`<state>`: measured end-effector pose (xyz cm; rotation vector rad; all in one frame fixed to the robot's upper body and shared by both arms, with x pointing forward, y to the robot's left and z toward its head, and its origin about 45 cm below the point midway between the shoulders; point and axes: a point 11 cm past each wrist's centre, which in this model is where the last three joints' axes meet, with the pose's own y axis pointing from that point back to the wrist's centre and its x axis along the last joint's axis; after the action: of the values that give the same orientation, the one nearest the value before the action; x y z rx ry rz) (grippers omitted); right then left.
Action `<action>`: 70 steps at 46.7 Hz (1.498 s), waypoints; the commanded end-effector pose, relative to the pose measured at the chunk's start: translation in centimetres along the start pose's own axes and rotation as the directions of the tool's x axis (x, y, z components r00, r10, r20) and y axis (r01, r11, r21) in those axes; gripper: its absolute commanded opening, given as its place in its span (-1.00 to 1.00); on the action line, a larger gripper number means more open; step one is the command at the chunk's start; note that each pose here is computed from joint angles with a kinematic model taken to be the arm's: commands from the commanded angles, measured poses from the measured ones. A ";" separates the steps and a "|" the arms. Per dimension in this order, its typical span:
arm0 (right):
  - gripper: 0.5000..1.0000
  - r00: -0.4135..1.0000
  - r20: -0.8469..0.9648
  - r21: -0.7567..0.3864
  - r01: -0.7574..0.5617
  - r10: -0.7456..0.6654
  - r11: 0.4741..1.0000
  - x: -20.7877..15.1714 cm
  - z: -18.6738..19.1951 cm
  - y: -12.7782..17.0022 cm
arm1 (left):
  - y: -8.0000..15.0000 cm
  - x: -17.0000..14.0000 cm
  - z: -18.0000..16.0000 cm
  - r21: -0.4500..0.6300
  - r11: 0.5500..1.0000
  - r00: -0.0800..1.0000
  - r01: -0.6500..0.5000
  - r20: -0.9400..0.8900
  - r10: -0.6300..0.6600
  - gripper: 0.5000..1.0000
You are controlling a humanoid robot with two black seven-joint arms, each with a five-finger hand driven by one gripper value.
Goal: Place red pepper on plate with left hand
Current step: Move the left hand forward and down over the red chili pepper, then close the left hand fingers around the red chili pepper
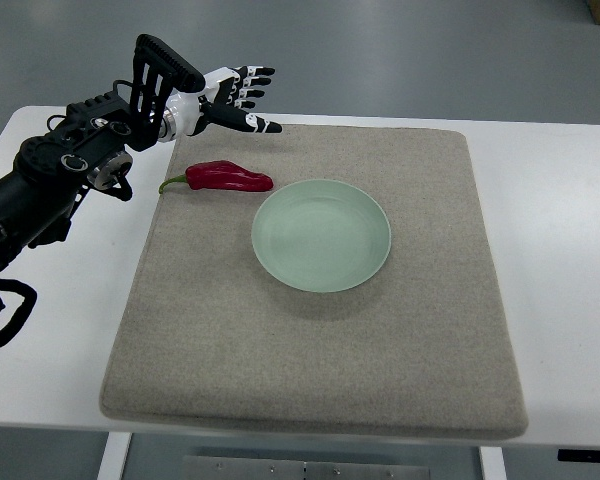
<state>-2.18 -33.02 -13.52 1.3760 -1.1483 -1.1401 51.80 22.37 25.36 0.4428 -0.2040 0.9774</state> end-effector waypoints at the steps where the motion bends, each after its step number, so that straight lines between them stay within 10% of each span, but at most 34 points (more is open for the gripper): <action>1: 0.71 1.000 0.000 0.000 -0.001 0.001 1.000 0.0 0.0 0.0 | -0.2 -0.7 0.4 0.019 0.999 0.993 0.041 0.107 -0.043 0.97; 21: 0.71 1.000 0.000 0.000 0.001 -0.001 1.000 0.0 0.0 0.0 | 0.0 -1.0 1.1 0.138 0.982 0.768 0.130 0.612 -0.187 0.97; 70: 0.71 1.000 0.000 0.000 0.001 -0.001 1.000 0.0 0.0 0.0 | 1.0 -0.5 -1.5 0.228 0.963 0.619 0.140 0.739 -0.265 0.93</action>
<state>-2.18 -33.01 -13.52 1.3766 -1.1479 -1.1408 50.62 23.18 24.04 0.9958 -0.8571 0.5237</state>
